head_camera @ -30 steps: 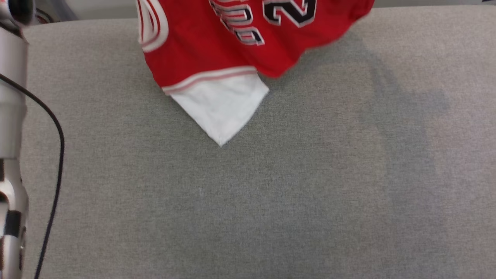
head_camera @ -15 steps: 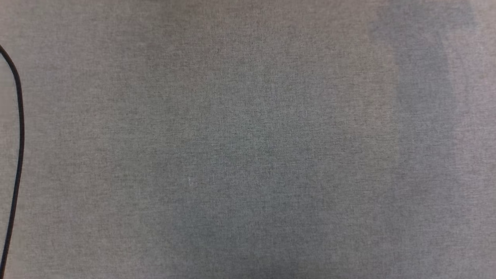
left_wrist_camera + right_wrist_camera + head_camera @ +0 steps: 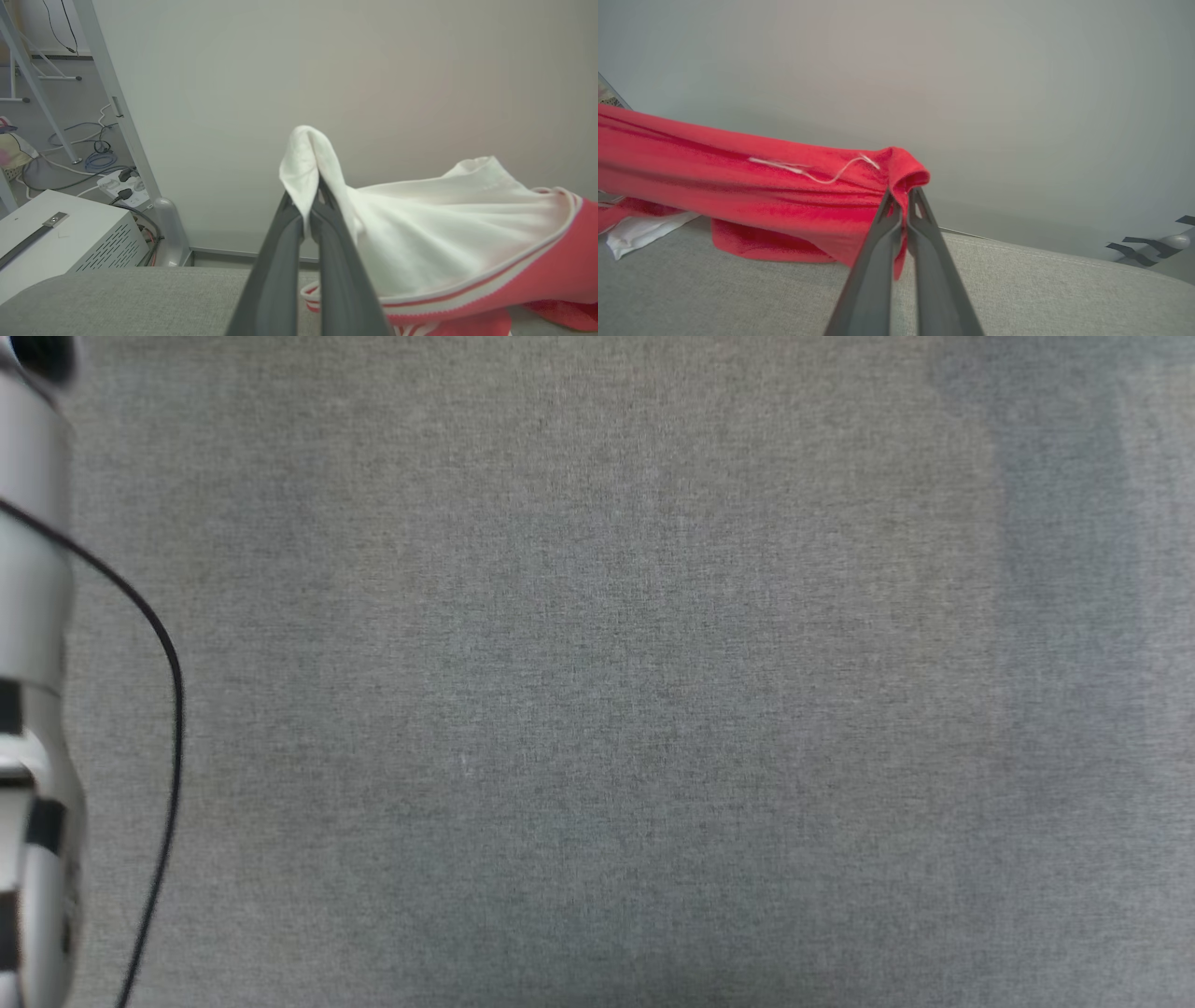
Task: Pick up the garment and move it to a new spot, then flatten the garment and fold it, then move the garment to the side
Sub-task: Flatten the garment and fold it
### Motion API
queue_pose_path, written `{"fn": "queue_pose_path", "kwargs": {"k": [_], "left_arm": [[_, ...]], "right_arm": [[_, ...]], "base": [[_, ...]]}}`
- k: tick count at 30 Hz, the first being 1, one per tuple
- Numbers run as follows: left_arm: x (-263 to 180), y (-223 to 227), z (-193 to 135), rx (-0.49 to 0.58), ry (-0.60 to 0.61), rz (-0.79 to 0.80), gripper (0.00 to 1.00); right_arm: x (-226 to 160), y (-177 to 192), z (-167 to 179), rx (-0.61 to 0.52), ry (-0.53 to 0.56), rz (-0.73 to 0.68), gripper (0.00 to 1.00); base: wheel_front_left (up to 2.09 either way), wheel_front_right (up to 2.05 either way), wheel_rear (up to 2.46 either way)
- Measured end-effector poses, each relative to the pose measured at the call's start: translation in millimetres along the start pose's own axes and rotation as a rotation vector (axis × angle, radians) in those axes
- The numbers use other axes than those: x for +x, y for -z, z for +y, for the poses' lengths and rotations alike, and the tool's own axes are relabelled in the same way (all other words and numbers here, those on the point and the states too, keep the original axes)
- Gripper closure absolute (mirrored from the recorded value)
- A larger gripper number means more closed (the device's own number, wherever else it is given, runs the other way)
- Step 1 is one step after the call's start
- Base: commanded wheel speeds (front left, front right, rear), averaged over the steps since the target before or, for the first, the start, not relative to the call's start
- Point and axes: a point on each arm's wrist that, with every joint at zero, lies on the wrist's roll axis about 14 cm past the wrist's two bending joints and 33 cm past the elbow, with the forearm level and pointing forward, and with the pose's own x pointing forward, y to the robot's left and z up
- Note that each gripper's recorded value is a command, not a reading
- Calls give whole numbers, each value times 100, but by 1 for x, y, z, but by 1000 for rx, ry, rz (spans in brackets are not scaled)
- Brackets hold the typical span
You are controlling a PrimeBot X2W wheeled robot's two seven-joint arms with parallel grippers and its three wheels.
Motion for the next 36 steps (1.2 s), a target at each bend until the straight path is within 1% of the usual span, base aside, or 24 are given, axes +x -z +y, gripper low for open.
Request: {"fn": "queue_pose_path", "kwargs": {"k": [4,7,10,14,17,20,27,31,36], "left_arm": [[-35,38,1,-30,-2,89,100],[-70,63,-4,-55,11,143,100],[-103,71,-5,-88,12,151,100],[-150,75,-5,-106,0,155,100],[-196,82,-4,-116,-24,179,100],[-233,80,-5,-124,-45,184,100],[-303,63,-10,-155,-101,205,100],[-333,51,-13,-179,-126,211,100],[-366,44,-17,-197,-155,246,100]], "right_arm": [[-27,42,8,28,-26,90,100],[-57,71,9,65,-34,147,100],[-85,89,10,104,-36,171,100],[-124,112,15,148,-40,218,100],[-155,125,21,171,-45,249,100],[-185,136,21,196,-32,277,100],[-251,153,22,274,8,302,100],[-287,161,25,316,31,310,100],[-332,178,31,348,58,368,100]], "base": [[0,0,0],[0,0,0],[0,0,0],[0,0,0],[0,0,0],[0,0,0],[0,0,0],[0,0,0],[0,0,0]]}}
